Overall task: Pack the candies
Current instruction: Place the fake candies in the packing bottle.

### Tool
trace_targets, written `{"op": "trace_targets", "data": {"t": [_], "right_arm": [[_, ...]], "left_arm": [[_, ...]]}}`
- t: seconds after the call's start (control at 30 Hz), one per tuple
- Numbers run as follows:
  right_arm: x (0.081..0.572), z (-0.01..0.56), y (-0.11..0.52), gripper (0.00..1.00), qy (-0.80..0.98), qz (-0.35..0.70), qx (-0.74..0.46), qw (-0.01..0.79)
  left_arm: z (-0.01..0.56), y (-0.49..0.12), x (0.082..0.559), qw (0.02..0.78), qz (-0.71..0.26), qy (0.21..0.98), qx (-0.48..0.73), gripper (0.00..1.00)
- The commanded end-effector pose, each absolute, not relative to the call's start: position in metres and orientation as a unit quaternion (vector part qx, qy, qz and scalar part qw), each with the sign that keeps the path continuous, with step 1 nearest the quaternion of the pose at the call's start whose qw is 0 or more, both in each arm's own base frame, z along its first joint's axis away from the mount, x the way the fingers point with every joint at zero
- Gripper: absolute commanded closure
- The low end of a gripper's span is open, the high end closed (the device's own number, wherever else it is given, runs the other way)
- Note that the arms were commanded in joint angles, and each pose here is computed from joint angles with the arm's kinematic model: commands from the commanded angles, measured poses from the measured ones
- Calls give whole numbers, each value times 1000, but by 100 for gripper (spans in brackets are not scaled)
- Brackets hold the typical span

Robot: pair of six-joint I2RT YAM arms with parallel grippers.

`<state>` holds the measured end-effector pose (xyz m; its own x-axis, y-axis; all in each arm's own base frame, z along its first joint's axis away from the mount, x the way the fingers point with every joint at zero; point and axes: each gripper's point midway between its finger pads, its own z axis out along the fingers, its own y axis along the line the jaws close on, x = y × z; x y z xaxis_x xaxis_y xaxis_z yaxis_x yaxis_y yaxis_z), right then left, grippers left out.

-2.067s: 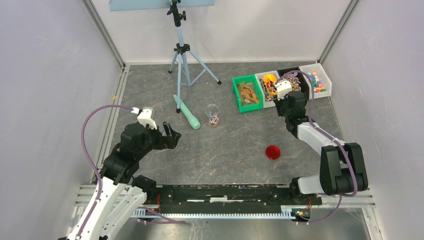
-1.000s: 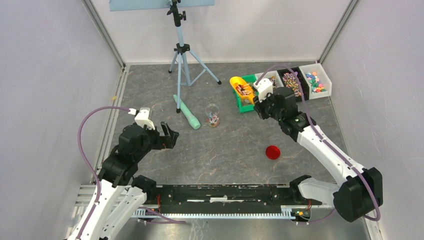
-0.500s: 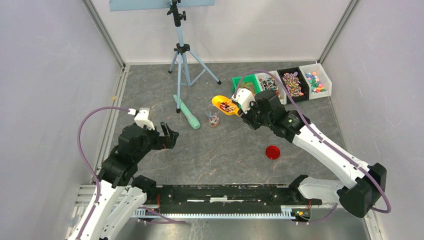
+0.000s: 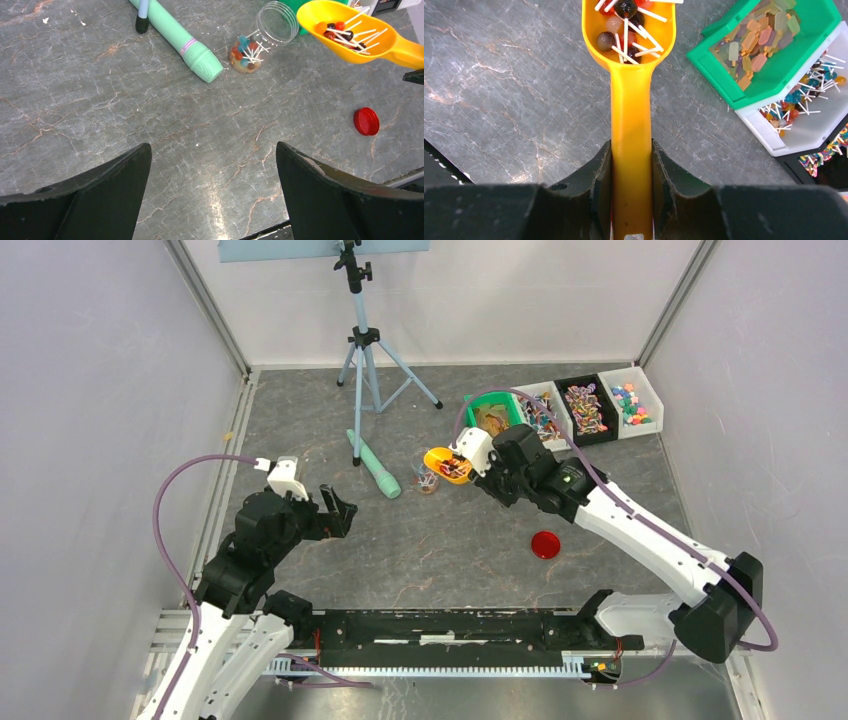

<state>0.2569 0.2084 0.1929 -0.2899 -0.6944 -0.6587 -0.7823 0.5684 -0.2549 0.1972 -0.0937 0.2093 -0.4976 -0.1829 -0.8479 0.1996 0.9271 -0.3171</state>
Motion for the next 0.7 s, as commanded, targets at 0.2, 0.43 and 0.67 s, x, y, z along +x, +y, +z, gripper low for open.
{"op": "trace_targets", "data": {"t": [0.2, 0.43, 0.67], "right_arm": [[274, 223, 212, 100, 793, 32, -462, 395], [276, 221, 209, 100, 798, 16, -468, 380], [278, 223, 209, 100, 800, 8, -472, 370]], "left_arm": [[220, -94, 199, 516, -195, 834, 6, 0], [221, -94, 199, 519, -194, 832, 5, 0], [220, -94, 199, 518, -195, 833, 6, 0]]}}
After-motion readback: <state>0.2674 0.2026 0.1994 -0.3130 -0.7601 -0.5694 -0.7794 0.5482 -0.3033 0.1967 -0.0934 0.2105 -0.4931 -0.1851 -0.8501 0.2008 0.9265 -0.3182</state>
